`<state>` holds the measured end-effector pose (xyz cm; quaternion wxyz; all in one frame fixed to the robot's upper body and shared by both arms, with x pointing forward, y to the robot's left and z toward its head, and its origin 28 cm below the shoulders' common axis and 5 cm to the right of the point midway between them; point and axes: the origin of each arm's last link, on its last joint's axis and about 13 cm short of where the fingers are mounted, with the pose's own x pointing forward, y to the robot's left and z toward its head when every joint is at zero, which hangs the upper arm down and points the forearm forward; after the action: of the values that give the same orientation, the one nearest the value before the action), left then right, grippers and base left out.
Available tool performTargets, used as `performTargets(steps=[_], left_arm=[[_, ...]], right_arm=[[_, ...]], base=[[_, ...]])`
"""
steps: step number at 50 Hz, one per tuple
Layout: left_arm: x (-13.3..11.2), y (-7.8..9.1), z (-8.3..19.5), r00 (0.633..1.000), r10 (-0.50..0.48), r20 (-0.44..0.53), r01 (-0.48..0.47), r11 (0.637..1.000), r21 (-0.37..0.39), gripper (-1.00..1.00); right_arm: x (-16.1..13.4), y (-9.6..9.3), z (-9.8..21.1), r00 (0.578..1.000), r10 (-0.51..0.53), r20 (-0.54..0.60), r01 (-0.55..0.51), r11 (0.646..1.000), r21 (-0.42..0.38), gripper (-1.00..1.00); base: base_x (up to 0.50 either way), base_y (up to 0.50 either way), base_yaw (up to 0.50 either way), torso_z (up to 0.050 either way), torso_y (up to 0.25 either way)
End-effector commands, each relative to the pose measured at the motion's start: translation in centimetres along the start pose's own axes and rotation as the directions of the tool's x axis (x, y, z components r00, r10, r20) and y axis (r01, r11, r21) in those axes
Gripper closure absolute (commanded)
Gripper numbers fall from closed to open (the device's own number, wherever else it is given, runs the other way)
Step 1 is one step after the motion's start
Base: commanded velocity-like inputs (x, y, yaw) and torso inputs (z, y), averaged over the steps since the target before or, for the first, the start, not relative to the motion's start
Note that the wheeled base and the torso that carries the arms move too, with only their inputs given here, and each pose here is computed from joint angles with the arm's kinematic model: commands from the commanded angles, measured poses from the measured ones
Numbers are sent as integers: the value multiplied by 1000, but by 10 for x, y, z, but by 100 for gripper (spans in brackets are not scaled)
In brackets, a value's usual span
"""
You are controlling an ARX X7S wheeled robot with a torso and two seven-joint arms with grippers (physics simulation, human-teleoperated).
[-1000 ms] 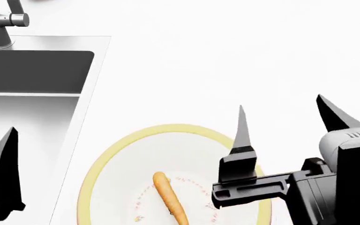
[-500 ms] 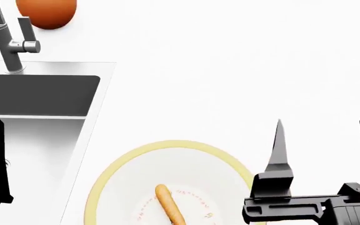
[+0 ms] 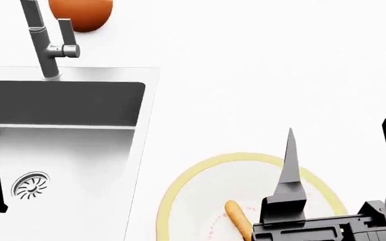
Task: There is a mixed pile of frozen fruits and vegetables on the counter. Locate all the frozen vegetables and place the items in a bowl on the counter. Take all the frozen fruits and defrost them in a running sink.
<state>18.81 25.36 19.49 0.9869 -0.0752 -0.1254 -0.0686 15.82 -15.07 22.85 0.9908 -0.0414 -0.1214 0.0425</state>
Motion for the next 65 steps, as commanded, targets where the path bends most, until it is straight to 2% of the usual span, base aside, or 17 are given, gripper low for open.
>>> performTargets(steps=[1, 25, 32, 46, 51, 65], left_arm=[[1, 1, 0, 1000, 9, 0, -9, 1000, 6, -100], [-1, 1, 3, 1000, 11, 1, -11, 1000, 19, -100], [1, 0, 3, 1000, 12, 0, -12, 1000, 19, -100], [-2, 0, 4, 1000, 3, -11, -3, 1000, 23, -100], [-1, 0, 2, 1000, 5, -13, -4, 1000, 25, -100], [-2, -1, 4, 1000, -3, -13, 3, 1000, 27, -100]], right_arm=[[-1, 1, 2, 1000, 18, 24, -19, 1000, 3, -100], [-1, 2, 1, 999, 19, 32, -19, 1000, -13, -100], [-1, 3, 1, 999, 19, 38, -19, 1000, 3, -100], [-1, 3, 0, 999, 22, 33, -23, 999, 25, -100], [-2, 4, -1, 999, 28, 20, -28, 1000, 10, -100], [-3, 6, -2, 999, 30, 16, -30, 999, -14, -100]], base=[[0, 500, 0, 0, 0], [0, 500, 0, 0, 0], [-3, 500, 0, 0, 0], [-389, 434, 0, 0, 0], [-405, 429, 0, 0, 0], [34, 500, 0, 0, 0]])
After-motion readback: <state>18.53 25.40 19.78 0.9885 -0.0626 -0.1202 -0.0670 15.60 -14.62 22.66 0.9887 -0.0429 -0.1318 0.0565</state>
